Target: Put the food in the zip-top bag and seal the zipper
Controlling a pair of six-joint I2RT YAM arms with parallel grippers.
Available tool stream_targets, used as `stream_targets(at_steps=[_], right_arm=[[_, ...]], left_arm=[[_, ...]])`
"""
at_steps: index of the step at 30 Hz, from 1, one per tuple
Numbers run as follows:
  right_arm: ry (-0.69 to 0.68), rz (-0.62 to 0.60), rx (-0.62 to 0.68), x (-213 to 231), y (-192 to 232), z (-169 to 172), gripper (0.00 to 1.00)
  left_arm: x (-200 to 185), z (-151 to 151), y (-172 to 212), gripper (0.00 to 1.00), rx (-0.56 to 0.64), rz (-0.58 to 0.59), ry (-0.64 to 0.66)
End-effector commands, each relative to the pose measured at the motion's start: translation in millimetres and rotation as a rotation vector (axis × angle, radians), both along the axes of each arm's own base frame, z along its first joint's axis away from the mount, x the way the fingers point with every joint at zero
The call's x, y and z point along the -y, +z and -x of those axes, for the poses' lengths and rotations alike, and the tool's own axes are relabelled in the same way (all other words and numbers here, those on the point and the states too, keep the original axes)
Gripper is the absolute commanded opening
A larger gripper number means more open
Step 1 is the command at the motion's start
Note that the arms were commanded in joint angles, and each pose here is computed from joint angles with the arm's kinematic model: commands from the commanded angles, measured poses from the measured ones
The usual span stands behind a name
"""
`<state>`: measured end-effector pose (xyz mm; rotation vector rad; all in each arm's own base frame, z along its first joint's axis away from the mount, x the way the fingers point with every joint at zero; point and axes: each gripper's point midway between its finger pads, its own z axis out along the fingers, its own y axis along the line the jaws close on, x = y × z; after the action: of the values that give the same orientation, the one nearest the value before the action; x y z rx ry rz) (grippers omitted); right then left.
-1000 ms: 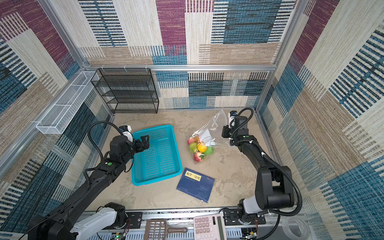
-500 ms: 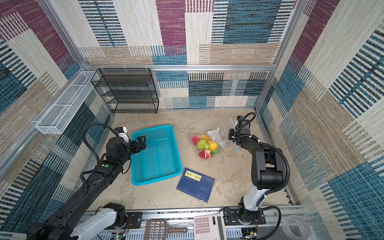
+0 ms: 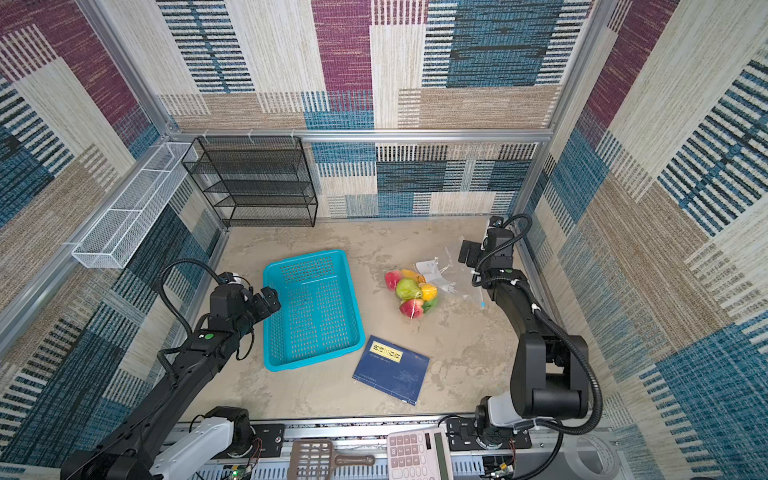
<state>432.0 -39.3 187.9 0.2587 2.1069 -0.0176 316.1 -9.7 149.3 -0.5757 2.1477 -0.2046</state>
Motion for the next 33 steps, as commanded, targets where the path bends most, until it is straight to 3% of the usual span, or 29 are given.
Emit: stream_targets(at_steps=[1, 9, 21, 24, 27, 33], right_arm=[[0.009, -0.049, 0.083, -7, 4, 12, 0.99], [0.138, -0.077, 0.248, -32, -24, 40, 0.99], [0.243, 0.025, 0.401, -60, -40, 50, 0.99], [0.248, 0.138, 0.401, -66, -40, 43, 0.99], [0.241, 0.209, 0.468, -66, -33, 49, 0.99], [0.204, 0.201, 0.476, -59, -34, 50, 0.99]], left_arm=[[0, -4, -5, 0.99, -0.005, 0.021, 0.012], [48, -28, -1, 0.99, 0.056, 0.171, -0.198], [88, -57, 9, 0.99, 0.124, 0.259, -0.322], [71, -55, 8, 0.99, 0.081, 0.163, -0.273], [32, -48, 5, 0.99, 0.047, 0.006, -0.143], [-30, -29, -4, 0.99, 0.076, -0.249, 0.067]])
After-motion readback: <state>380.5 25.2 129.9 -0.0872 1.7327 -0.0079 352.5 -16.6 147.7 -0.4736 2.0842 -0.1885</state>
